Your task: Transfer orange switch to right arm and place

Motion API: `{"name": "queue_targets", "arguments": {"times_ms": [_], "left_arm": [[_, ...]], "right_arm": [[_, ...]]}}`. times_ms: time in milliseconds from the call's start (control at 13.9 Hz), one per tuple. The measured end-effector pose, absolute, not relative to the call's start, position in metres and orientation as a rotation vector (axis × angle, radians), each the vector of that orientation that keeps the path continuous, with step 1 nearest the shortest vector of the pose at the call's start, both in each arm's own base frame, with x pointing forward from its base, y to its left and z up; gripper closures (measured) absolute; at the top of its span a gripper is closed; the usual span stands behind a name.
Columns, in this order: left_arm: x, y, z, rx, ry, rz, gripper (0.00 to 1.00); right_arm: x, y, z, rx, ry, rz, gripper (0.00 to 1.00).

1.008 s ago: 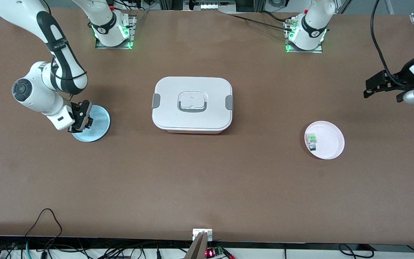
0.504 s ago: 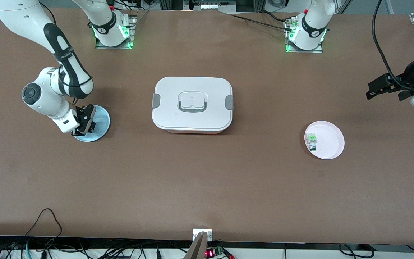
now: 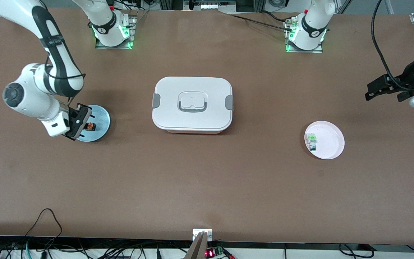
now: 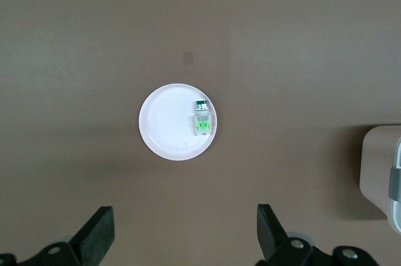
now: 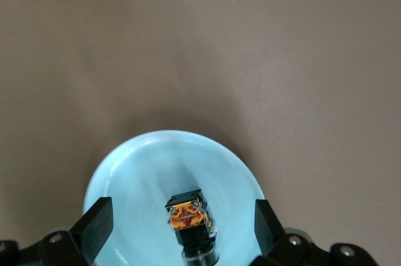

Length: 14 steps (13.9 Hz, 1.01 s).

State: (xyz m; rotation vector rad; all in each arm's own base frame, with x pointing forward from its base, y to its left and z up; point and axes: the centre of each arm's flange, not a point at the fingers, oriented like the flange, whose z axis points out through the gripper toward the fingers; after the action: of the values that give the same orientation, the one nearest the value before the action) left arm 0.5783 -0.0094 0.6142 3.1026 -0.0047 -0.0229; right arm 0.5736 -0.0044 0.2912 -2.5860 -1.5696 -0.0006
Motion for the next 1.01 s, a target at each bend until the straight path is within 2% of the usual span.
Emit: {"name": "queue_targets", "arguments": {"times_ms": [360, 504, 792, 1008], "left_arm": [[0.579, -0.003, 0.614, 3.103, 0.012, -0.014, 0.00], [0.579, 0.008, 0.614, 3.103, 0.040, -0.013, 0.00], [0.584, 0.015, 0.605, 3.100, 0.054, -0.036, 0.00], [0.588, 0.016, 0.596, 3.097, 0.054, -0.054, 0.00]], "right_arm": [[0.595, 0.000, 0.377, -2.813, -1.118, -0.026, 0.00], [0.594, 0.009, 0.411, -2.913, -0.950, -0.027, 0.00], [0.579, 0.046, 0.510, -3.085, -0.611, 0.070, 0.00], [0.574, 0.049, 0.567, -3.142, -0.317, 0.066, 0.00]]}}
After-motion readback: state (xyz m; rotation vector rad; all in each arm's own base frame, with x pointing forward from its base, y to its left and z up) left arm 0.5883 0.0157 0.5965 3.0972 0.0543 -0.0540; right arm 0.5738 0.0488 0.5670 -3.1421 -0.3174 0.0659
